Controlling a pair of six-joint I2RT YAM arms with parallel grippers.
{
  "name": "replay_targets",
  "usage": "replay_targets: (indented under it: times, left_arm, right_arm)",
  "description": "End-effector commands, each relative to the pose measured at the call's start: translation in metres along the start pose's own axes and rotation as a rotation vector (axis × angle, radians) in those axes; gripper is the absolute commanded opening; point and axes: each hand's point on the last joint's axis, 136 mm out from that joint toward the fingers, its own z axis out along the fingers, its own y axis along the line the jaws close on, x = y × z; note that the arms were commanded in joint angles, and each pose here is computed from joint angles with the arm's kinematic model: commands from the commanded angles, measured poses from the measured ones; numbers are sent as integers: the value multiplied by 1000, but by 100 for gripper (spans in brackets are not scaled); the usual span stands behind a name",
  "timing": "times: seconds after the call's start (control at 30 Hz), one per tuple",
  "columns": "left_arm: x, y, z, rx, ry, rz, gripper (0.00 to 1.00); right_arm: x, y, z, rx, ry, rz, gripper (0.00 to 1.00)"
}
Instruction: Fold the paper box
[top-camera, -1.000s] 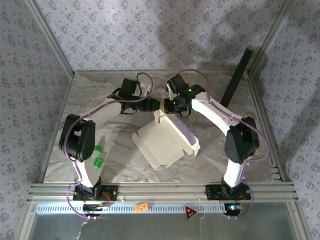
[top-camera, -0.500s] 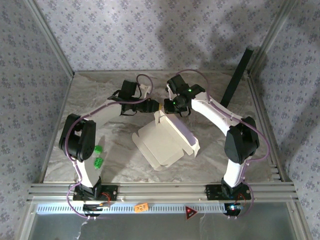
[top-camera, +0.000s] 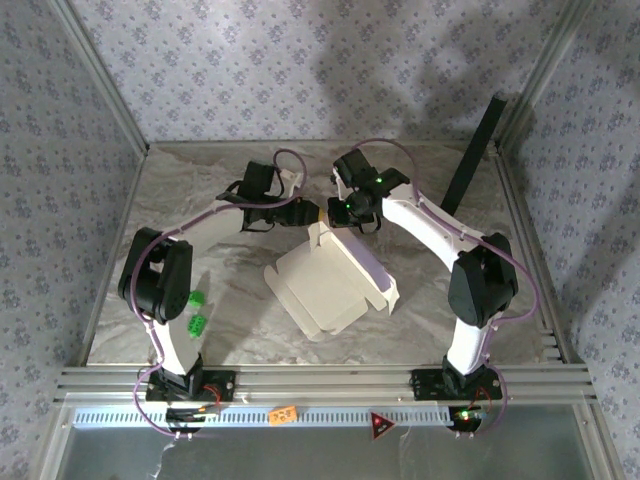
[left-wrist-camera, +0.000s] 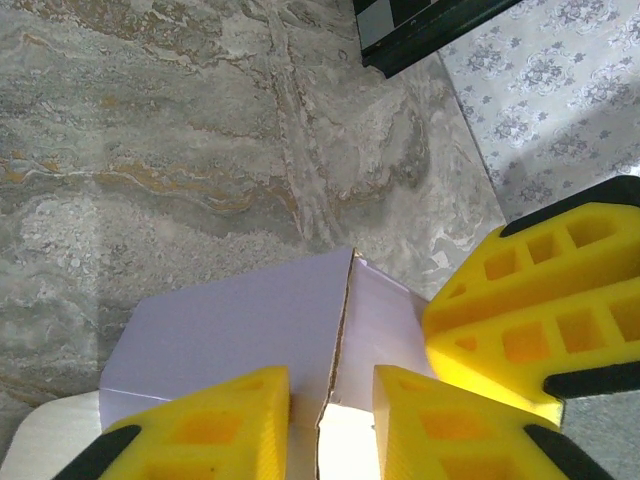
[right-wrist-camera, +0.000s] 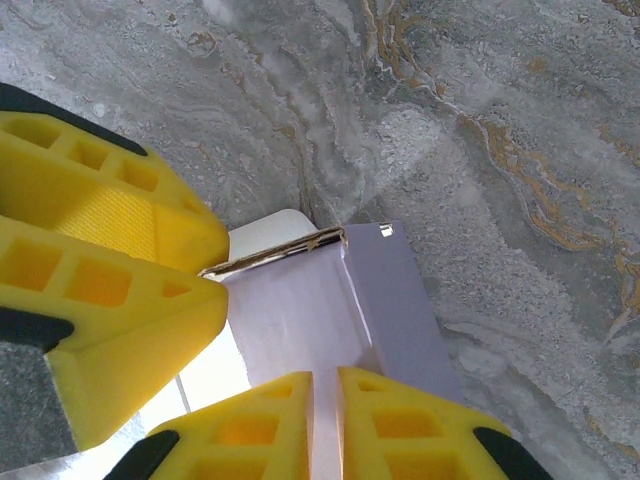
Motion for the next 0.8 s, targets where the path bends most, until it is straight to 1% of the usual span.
replay_targets:
  times: [0.0,0.17,0.23,0.6,0.77]
  left_arm:
    - [12,-17,7,62,47,-3,26]
    - [13,-14,8,41,46,-7,34]
    - [14,-10,9,28,49,-17,35]
    - [29,10,15,-58,100,-52,26]
    - [32,14,16,-70,109,-56,25]
  right_arm:
    - [17,3,15,6,78,0,15]
    - [18,3,14,6,77,-1,16]
    - [17,3,13,5,75,0,15]
    - [13,7,4,1,56,-8,16]
    - [4,13,-15,-13,28,-16,22]
